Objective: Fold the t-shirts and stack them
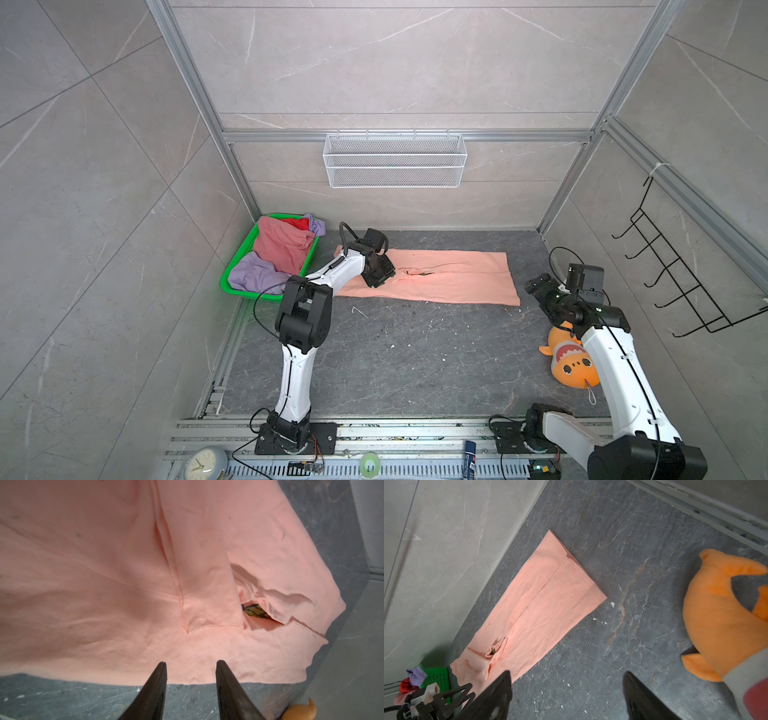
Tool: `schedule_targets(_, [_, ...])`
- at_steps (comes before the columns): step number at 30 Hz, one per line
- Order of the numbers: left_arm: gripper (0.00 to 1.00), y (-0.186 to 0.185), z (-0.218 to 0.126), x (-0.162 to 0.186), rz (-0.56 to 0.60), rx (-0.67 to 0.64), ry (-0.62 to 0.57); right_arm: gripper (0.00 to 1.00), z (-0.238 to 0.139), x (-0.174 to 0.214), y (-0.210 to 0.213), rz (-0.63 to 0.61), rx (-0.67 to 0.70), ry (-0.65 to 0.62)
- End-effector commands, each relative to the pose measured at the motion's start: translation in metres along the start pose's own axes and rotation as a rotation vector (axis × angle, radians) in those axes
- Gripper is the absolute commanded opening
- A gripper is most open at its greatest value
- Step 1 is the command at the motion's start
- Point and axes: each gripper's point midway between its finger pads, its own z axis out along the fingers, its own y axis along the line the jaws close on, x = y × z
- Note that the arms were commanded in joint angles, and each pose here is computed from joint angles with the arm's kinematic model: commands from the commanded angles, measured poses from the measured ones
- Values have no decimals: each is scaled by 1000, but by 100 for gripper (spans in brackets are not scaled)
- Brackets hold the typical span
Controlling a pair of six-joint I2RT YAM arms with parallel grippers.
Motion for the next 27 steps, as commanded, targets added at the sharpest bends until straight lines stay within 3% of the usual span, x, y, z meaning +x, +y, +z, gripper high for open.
schedule_targets(1, [43, 7, 7, -3, -62, -22, -10, 85, -16, -7, 2, -36, 10, -15])
schedule_targets(8, [42, -5, 28, -10, -96, 15, -2, 88, -28, -13, 8, -17, -11, -40])
schedule_targets(10, [42, -13, 33, -10, -92, 22, 9, 94, -26, -11, 4, -7, 0, -38])
schedule_targets(16, [37, -19, 43, -3, -92, 19, 34, 94, -21, -4, -3, 11, 7, -30])
schedule_targets(27, [2, -35, 36, -9, -56, 76, 17, 94, -17, -1, -10, 16, 37, -24])
